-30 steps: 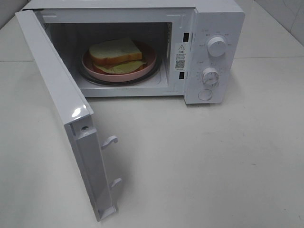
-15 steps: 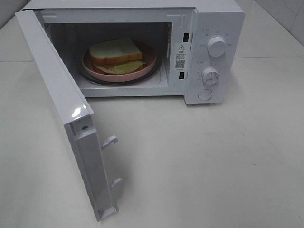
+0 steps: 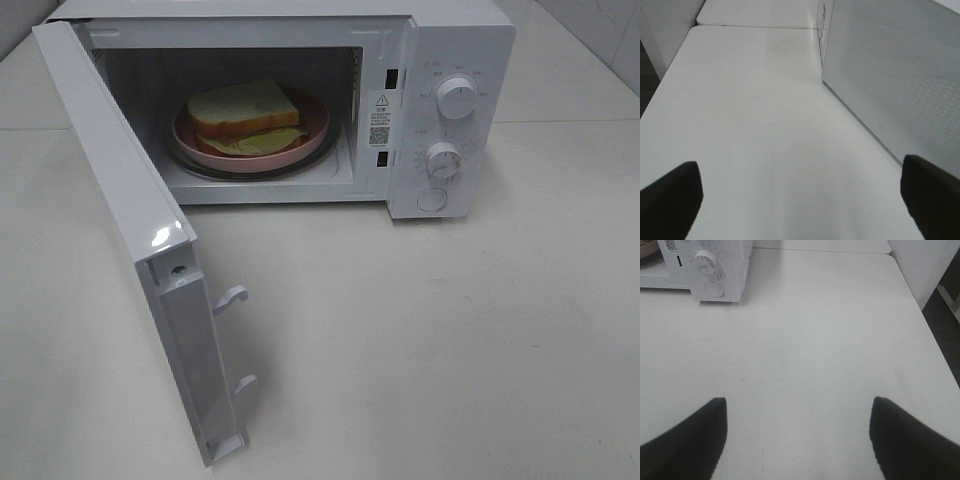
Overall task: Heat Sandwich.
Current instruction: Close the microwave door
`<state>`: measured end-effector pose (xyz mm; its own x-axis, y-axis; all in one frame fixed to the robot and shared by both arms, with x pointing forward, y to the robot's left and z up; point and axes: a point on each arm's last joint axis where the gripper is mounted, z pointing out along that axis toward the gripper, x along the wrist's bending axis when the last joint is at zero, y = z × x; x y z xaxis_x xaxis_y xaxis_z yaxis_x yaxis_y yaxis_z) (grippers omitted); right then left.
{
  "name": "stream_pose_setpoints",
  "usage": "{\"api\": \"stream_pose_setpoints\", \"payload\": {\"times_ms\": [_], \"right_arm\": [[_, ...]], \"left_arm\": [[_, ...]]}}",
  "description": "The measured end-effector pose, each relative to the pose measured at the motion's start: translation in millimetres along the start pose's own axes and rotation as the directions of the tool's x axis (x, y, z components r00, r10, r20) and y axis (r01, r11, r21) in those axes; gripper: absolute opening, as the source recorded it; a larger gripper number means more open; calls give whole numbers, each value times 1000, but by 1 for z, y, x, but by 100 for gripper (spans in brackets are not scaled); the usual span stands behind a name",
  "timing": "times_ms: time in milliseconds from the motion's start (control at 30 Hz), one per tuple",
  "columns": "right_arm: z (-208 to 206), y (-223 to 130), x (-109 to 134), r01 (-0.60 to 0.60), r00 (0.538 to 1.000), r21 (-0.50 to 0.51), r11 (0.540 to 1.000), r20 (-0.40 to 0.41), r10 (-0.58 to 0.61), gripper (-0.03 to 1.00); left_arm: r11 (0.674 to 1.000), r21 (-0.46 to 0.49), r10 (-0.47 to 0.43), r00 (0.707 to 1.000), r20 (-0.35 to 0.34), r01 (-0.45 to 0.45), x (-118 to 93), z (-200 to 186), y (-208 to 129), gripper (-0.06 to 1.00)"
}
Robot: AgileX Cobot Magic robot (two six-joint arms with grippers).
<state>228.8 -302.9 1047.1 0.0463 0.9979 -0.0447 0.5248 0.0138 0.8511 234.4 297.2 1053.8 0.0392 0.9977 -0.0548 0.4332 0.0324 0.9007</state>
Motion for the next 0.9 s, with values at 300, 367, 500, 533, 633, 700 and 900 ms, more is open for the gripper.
{"api": "stream_pose_setpoints", "payload": {"times_ms": [300, 367, 500, 533, 633, 700, 900], "right_arm": [[0, 0, 0, 0, 1000, 0, 1000, 0, 0, 76], [0, 0, 0, 0, 1000, 0, 1000, 0, 0, 76], [0, 0, 0, 0, 1000, 0, 1000, 0, 0, 76], [0, 0, 0, 0, 1000, 0, 1000, 0, 0, 76], [0, 0, 0, 0, 1000, 0, 1000, 0, 0, 76], [0, 0, 0, 0, 1000, 0, 1000, 0, 0, 76], [0, 0, 0, 0, 1000, 0, 1000, 0, 0, 76]], "left_arm": [[1000, 0, 0, 1000, 0, 0, 0, 0, 0, 99], [1000, 0, 0, 1000, 0, 0, 0, 0, 0, 99], [1000, 0, 0, 1000, 0, 0, 0, 0, 0, 99], [1000, 0, 0, 1000, 0, 0, 0, 0, 0, 99], [1000, 0, 0, 1000, 0, 0, 0, 0, 0, 99], [1000, 0, 0, 1000, 0, 0, 0, 0, 0, 99], [1000, 0, 0, 1000, 0, 0, 0, 0, 0, 99]]}}
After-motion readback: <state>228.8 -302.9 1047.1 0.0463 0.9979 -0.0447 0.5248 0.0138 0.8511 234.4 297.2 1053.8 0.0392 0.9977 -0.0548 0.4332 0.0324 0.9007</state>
